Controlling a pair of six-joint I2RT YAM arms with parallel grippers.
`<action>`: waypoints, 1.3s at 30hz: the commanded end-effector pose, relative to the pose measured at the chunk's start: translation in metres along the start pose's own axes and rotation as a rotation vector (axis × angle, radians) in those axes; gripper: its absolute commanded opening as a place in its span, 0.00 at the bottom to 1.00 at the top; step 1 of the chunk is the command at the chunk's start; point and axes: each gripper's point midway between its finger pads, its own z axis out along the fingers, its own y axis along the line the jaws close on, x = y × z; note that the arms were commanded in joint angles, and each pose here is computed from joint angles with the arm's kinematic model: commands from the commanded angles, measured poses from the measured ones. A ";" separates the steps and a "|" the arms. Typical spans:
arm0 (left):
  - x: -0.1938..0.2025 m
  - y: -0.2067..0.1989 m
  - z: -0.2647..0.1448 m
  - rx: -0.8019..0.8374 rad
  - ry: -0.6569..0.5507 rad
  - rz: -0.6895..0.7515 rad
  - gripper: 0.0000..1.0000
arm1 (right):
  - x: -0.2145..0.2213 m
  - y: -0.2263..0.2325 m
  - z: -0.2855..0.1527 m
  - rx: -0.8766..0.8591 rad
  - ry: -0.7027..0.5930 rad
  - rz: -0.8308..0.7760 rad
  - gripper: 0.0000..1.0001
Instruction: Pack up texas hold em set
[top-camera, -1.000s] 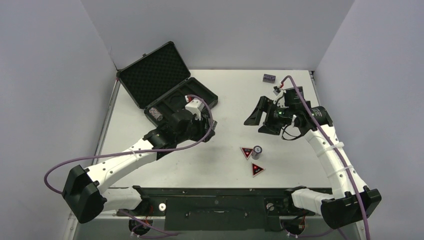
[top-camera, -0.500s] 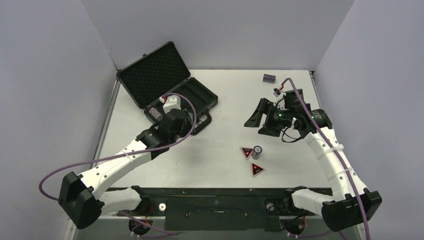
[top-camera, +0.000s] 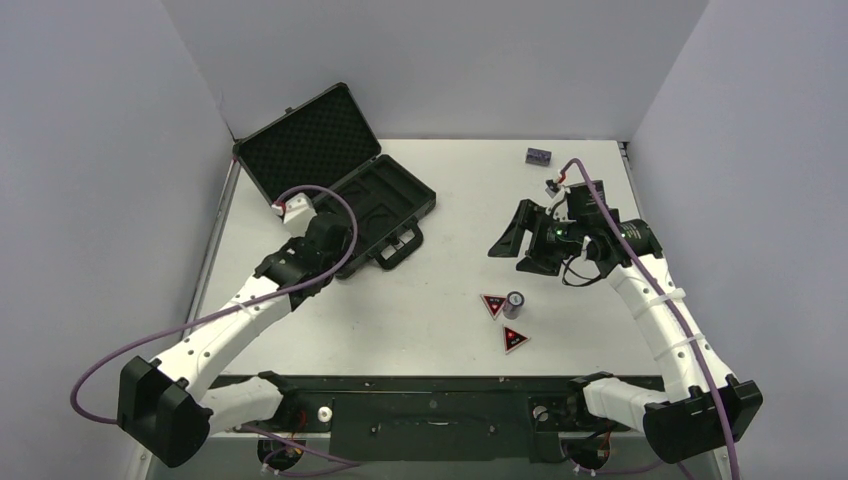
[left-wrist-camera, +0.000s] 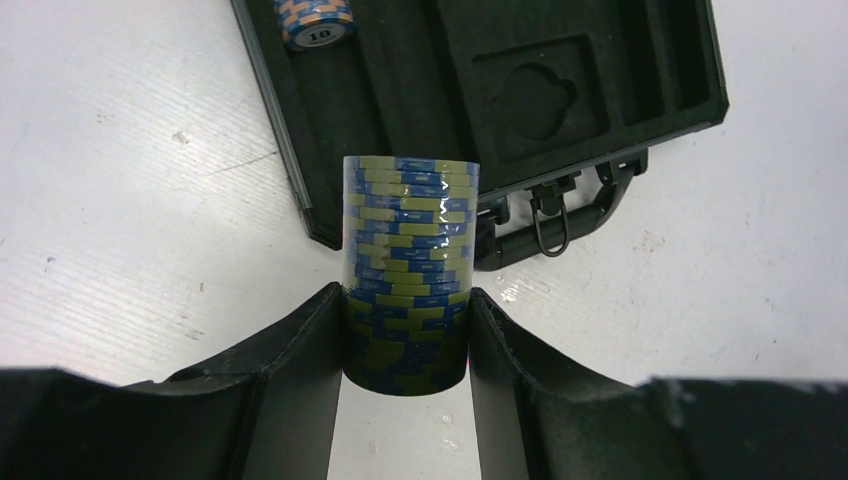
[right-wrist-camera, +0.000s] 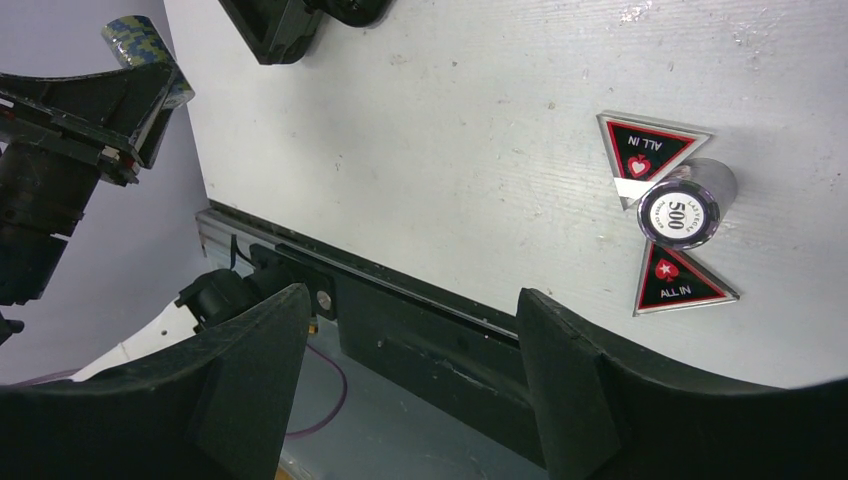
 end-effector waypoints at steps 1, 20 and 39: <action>-0.024 0.001 -0.003 -0.005 -0.060 -0.122 0.00 | -0.003 0.002 -0.004 -0.014 -0.033 -0.027 0.71; -0.014 0.005 0.032 -0.128 0.024 -0.170 0.00 | -0.003 -0.001 -0.001 -0.002 -0.020 -0.020 0.70; -0.007 0.008 0.076 -0.230 0.076 -0.094 0.00 | -0.005 -0.005 0.003 0.015 -0.008 -0.019 0.70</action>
